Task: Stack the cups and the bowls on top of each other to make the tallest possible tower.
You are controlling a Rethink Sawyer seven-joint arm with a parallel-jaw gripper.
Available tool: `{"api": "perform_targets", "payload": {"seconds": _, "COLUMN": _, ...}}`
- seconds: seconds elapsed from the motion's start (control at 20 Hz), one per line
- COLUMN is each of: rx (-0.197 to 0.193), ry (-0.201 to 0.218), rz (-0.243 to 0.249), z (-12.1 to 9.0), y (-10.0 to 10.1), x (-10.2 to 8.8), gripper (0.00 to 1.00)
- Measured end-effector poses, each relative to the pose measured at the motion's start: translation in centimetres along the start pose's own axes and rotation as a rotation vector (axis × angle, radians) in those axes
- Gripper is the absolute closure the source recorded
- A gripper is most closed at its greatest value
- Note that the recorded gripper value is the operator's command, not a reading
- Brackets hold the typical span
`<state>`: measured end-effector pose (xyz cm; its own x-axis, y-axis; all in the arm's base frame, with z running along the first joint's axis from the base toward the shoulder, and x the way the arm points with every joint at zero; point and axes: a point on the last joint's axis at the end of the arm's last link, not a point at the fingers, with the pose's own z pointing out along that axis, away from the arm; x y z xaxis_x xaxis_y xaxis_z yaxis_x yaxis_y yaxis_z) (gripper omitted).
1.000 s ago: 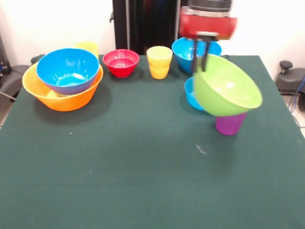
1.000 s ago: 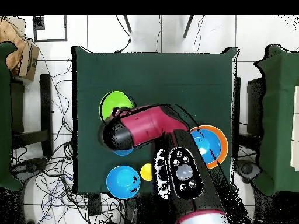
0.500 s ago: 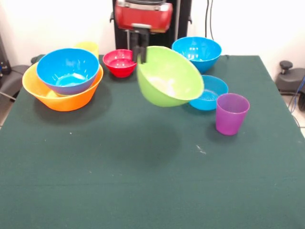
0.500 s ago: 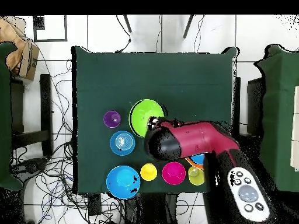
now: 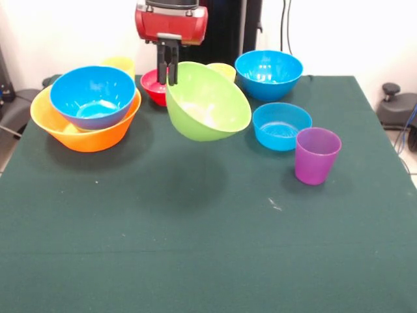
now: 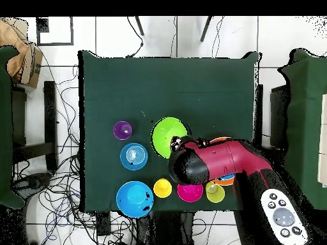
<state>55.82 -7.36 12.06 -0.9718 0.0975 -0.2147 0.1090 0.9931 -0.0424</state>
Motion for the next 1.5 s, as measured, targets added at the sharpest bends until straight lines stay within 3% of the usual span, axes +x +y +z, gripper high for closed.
{"api": "perform_targets", "payload": {"seconds": 0.25, "rx": -0.010, "ry": 0.003, "rz": -0.058, "z": 0.2, "y": 0.4, "x": 1.4, "gripper": 1.00}}
{"api": "perform_targets", "payload": {"seconds": 0.6, "rx": -0.039, "ry": -0.013, "rz": -0.088, "z": -0.1, "y": 0.5, "x": 2.3, "gripper": 1.00}}
{"api": "perform_targets", "payload": {"seconds": 0.9, "rx": -0.077, "ry": -0.032, "rz": -0.075, "z": -1.0, "y": -0.9, "x": 2.8, "gripper": 1.00}}
{"api": "perform_targets", "payload": {"seconds": 1.1, "rx": -0.104, "ry": -0.055, "rz": -0.036, "z": -2.9, "y": -2.6, "x": 2.2, "gripper": 1.00}}
{"api": "perform_targets", "payload": {"seconds": 1.3, "rx": -0.111, "ry": -0.072, "rz": -0.012, "z": -5.0, "y": -4.2, "x": 1.3, "gripper": 1.00}}
{"api": "perform_targets", "payload": {"seconds": 1.5, "rx": -0.099, "ry": -0.088, "rz": -0.023, "z": -6.8, "y": -5.4, "x": 0.1, "gripper": 1.00}}
